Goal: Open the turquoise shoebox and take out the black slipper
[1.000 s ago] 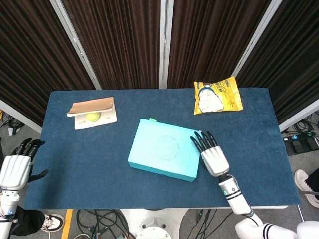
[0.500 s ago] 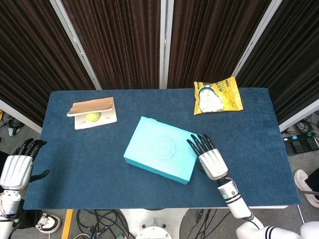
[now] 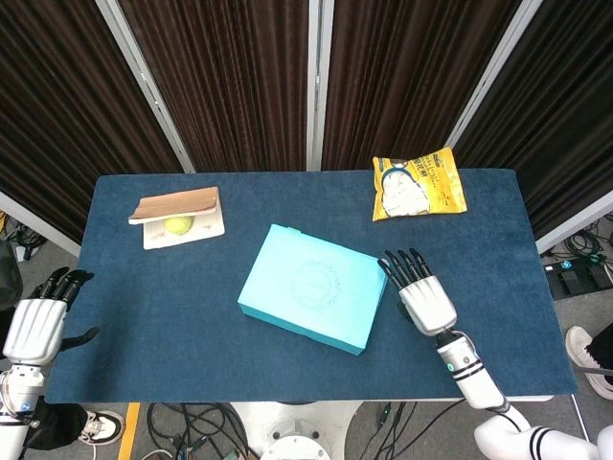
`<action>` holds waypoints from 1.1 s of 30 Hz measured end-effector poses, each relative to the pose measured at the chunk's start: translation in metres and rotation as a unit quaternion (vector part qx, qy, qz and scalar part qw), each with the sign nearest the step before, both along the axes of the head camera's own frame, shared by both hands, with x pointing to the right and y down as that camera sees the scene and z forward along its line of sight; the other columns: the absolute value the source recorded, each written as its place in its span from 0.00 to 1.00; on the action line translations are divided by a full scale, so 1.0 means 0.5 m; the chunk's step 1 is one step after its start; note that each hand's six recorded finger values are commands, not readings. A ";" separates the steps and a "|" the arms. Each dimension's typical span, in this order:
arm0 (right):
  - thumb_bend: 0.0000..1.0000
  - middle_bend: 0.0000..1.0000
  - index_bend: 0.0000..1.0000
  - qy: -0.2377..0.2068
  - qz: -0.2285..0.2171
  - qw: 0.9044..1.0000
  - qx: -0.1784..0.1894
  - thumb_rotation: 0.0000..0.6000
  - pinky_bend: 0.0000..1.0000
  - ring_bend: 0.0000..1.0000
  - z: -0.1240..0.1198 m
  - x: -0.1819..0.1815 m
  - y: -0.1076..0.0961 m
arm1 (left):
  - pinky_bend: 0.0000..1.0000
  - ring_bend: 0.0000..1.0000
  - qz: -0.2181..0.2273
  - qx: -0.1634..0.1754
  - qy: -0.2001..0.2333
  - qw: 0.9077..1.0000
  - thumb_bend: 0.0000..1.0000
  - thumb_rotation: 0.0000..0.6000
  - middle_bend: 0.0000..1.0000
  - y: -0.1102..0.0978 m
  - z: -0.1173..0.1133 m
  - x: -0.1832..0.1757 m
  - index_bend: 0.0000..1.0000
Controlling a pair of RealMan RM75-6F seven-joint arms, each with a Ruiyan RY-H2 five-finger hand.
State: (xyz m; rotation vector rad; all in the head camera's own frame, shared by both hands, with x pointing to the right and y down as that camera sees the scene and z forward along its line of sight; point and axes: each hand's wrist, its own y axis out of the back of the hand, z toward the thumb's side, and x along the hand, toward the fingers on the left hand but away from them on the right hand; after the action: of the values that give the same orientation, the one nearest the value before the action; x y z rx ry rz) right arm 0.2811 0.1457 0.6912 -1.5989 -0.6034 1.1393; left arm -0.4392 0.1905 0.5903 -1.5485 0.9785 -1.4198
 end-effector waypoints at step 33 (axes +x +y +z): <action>0.21 0.05 0.00 -0.039 -0.081 0.996 0.020 1.00 0.00 0.00 0.066 -0.063 -0.006 | 0.32 0.11 -0.004 -0.002 0.004 1.000 0.07 1.00 0.19 -0.001 0.009 -0.014 0.19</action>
State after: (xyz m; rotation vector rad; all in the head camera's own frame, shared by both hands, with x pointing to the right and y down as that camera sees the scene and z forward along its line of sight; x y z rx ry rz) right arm 0.2497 0.1425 0.7243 -1.6321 -0.5336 0.9435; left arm -0.4463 0.1899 0.5949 -1.5547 0.9887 -1.4236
